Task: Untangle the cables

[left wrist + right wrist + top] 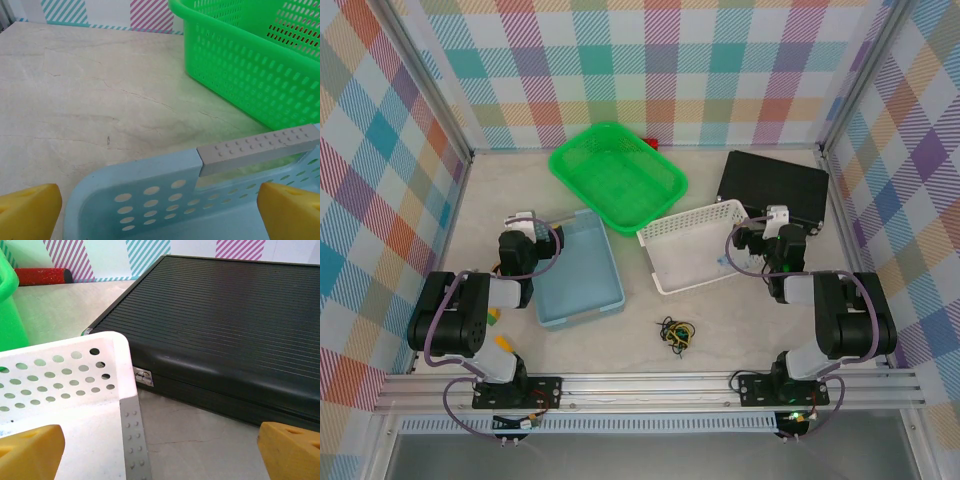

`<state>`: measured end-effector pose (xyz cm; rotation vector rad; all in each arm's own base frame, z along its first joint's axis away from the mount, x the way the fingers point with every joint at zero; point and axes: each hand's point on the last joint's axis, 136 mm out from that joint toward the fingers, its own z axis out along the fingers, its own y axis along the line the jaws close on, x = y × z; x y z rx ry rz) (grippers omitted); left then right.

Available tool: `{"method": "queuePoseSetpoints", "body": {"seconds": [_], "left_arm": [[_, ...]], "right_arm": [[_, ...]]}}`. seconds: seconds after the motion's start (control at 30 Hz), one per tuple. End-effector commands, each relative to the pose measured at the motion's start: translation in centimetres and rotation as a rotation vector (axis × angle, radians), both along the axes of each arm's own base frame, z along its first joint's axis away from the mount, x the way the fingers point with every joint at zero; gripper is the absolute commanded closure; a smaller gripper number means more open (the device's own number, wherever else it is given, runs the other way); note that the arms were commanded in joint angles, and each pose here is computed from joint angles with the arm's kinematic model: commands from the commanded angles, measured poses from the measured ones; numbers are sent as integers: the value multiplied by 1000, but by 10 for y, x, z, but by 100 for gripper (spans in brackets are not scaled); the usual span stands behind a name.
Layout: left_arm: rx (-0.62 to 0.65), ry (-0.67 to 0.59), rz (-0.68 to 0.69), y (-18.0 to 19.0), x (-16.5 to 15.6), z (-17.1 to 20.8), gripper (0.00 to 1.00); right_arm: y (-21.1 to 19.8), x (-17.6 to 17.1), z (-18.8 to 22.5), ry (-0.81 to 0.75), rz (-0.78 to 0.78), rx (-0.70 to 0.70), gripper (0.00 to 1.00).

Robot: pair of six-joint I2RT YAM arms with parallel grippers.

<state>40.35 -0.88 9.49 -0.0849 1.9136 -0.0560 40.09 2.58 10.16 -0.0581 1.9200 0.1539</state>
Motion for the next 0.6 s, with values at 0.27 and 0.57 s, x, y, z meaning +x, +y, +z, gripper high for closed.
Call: {"method": "queuePoseSetpoints", "body": {"seconds": [0.27,0.57], "left_arm": [[8,55,-21,-6,-2,-14,0],[8,56,-22,-6,-2,-14,0]], "right_arm": [[0,-3,-9,20,1,-6,1],[0,-3,-10,22,2,-4,1]]}}
